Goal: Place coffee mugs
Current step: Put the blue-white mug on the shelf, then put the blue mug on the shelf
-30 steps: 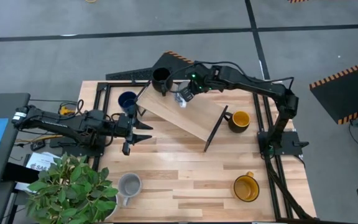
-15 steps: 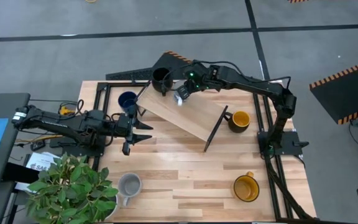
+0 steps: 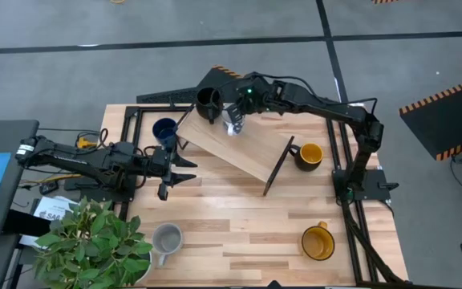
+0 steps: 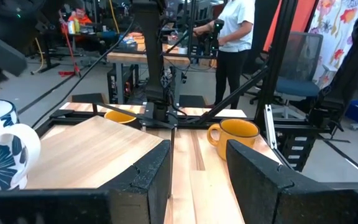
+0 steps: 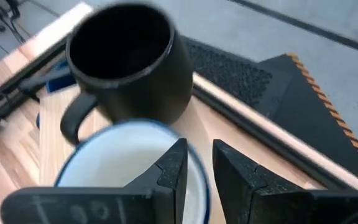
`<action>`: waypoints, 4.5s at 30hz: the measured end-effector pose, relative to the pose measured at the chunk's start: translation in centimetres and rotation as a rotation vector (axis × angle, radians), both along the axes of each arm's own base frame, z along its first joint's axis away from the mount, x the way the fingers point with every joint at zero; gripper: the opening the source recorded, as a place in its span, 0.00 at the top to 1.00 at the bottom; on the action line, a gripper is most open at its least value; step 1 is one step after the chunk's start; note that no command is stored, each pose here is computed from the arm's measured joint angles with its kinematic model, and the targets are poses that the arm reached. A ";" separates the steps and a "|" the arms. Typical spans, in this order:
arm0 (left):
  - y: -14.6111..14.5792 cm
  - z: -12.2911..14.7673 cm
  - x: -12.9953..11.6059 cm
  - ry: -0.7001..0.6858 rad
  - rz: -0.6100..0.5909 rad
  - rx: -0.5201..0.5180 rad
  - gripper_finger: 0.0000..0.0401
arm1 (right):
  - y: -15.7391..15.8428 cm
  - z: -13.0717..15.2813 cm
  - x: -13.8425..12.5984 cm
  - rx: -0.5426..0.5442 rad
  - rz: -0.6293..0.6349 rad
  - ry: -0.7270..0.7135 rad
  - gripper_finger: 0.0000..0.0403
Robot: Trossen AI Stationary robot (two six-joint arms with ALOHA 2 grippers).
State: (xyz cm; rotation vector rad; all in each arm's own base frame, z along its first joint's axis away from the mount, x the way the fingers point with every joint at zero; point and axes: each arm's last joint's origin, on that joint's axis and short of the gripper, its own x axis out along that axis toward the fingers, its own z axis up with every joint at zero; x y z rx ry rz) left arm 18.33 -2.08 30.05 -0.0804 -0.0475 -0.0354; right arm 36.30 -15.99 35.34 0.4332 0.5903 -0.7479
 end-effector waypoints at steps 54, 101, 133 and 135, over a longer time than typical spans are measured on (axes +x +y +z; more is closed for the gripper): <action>6.9 5.5 0.4 0.810 0.828 0.002 0.65 | 13.6 -3.9 -16.7 -0.318 0.127 -0.164 0.74; 13.7 -9.8 0.7 1.802 0.424 0.429 0.65 | 13.5 -5.1 -14.9 -0.298 0.124 -0.128 0.74; 14.1 -10.9 0.1 1.887 0.302 0.315 0.99 | 13.5 -5.1 -14.9 -0.296 0.122 -0.135 0.74; 13.8 -10.5 -0.3 1.913 0.308 0.298 0.99 | 13.5 -5.1 -14.9 -0.296 0.121 -0.134 0.74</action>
